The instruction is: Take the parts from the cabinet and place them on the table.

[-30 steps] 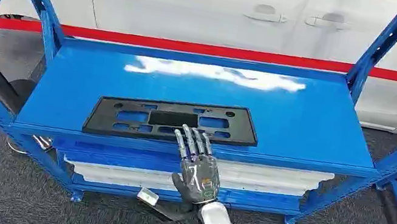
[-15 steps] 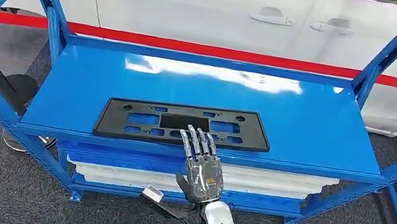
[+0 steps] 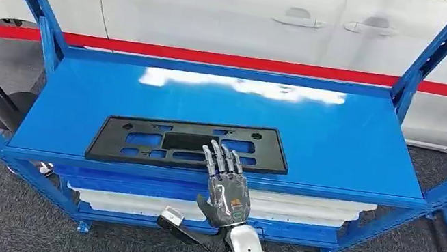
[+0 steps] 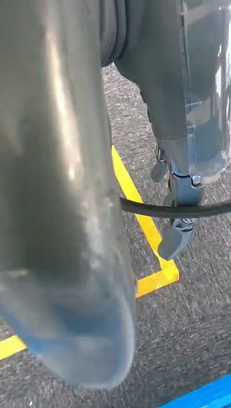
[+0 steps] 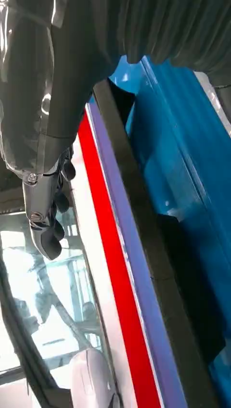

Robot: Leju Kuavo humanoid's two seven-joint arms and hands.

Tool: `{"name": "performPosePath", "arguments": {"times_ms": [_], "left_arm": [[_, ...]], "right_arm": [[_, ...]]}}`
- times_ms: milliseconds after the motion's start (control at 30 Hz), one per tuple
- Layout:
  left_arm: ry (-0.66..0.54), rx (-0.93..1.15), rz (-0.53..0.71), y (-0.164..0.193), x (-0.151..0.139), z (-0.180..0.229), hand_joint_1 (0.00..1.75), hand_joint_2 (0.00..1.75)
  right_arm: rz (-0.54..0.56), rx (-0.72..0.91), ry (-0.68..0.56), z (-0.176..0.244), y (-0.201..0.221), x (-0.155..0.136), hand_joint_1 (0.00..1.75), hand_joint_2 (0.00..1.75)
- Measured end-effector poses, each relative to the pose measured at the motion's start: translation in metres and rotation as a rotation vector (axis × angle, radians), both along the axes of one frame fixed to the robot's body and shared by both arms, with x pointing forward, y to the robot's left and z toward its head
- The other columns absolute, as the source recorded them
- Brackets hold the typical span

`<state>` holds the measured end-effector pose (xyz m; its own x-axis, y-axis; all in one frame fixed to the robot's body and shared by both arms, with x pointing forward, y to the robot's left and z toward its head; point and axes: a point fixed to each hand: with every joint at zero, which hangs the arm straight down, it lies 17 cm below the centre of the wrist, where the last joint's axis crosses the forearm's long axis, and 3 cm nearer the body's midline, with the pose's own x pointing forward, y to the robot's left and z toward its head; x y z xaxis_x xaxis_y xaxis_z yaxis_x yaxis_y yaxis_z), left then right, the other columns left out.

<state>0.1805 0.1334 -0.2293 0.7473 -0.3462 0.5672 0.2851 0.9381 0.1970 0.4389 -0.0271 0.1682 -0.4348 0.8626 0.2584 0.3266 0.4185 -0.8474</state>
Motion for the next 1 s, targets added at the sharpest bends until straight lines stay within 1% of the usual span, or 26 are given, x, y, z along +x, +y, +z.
{"name": "performPosePath", "arguments": {"times_ms": [367,467,667,867,1000], "left_arm": [[-0.004,-0.003,-0.001,-0.002,0.003,0.001,0.0,0.0],[0.0,-0.003,-0.001,-0.001,0.001,0.0,0.0,0.0],[0.008,-0.011,-0.012,-0.004,0.0,0.0,0.0,0.0],[-0.001,-0.006,-0.024,-0.005,0.003,0.001,0.0,0.0],[-0.001,0.0,-0.048,-0.007,0.001,0.001,0.0,0.0]], "right_arm": [[0.011,0.029,-0.005,0.008,0.004,0.003,0.0,1.75],[0.012,0.03,0.007,0.004,0.003,0.003,0.0,1.75],[0.017,0.04,-0.001,0.01,0.003,0.009,0.0,1.75],[0.008,0.039,-0.006,0.015,0.005,0.016,0.0,1.75],[-0.022,0.012,0.024,0.004,0.002,0.02,0.0,1.75]]}}
